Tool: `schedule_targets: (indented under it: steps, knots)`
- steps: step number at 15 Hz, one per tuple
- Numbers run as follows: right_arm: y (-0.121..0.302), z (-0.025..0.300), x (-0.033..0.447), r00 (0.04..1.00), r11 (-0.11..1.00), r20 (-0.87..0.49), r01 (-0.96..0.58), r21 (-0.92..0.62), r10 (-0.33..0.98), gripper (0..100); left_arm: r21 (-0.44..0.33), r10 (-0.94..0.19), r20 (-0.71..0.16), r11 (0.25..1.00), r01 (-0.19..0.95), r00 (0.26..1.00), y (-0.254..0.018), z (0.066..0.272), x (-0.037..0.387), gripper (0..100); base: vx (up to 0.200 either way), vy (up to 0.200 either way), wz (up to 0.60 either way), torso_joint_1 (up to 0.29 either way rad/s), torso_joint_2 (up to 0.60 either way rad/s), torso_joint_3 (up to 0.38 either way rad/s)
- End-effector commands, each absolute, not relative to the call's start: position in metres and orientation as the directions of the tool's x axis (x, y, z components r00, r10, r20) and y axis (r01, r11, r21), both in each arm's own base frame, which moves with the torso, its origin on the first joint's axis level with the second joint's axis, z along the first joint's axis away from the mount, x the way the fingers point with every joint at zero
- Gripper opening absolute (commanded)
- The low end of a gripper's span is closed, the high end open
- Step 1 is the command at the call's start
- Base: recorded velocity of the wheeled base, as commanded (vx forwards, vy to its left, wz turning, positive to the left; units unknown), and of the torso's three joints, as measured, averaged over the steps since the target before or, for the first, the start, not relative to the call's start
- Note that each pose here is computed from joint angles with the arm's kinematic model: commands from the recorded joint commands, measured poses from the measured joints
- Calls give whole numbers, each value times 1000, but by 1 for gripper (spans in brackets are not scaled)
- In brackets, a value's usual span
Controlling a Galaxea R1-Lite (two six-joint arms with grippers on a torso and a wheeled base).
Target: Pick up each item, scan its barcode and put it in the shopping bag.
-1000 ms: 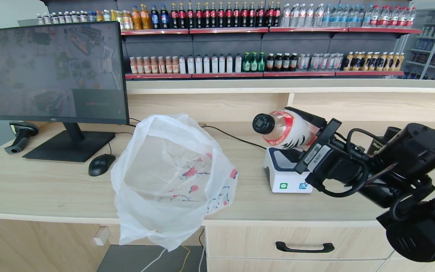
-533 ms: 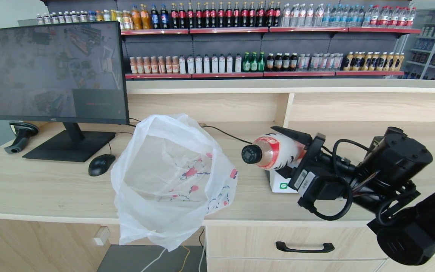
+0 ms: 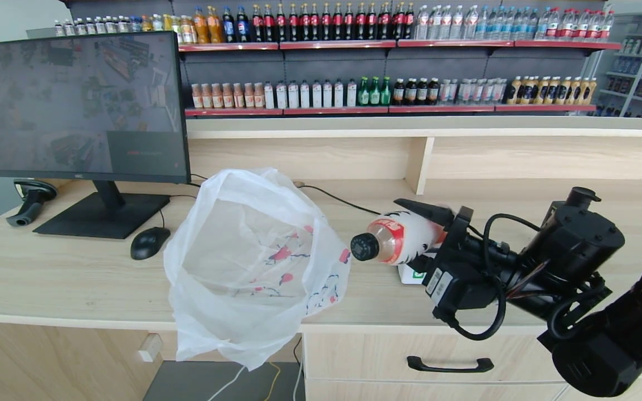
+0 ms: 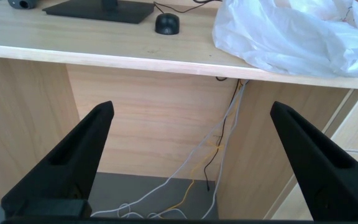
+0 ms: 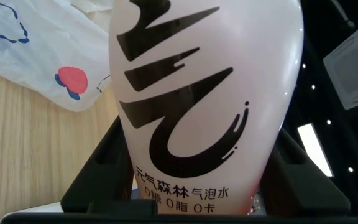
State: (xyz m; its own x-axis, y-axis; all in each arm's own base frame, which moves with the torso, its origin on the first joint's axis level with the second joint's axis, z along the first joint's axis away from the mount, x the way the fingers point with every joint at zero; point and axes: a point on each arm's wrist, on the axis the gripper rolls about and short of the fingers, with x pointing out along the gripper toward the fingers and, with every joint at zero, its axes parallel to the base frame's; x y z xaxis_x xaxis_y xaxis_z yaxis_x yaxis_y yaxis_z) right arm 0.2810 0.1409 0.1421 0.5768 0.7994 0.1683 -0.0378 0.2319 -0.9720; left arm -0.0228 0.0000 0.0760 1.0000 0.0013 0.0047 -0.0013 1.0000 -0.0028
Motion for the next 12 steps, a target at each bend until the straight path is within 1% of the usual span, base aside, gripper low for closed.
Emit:
schedule_targets:
  steps: [1,12]
  knots:
    - [141,141,281,576,228,165,-38,-973,800,0,-3,2,5,1000,-2,1000,0,76,-23,100,0,0,0,0,0,0]
    - [145,138,279,570,213,155,-37,-976,807,0,-3,2,8,1000,-2,1000,0,76,-23,100,0,0,0,0,0,0]
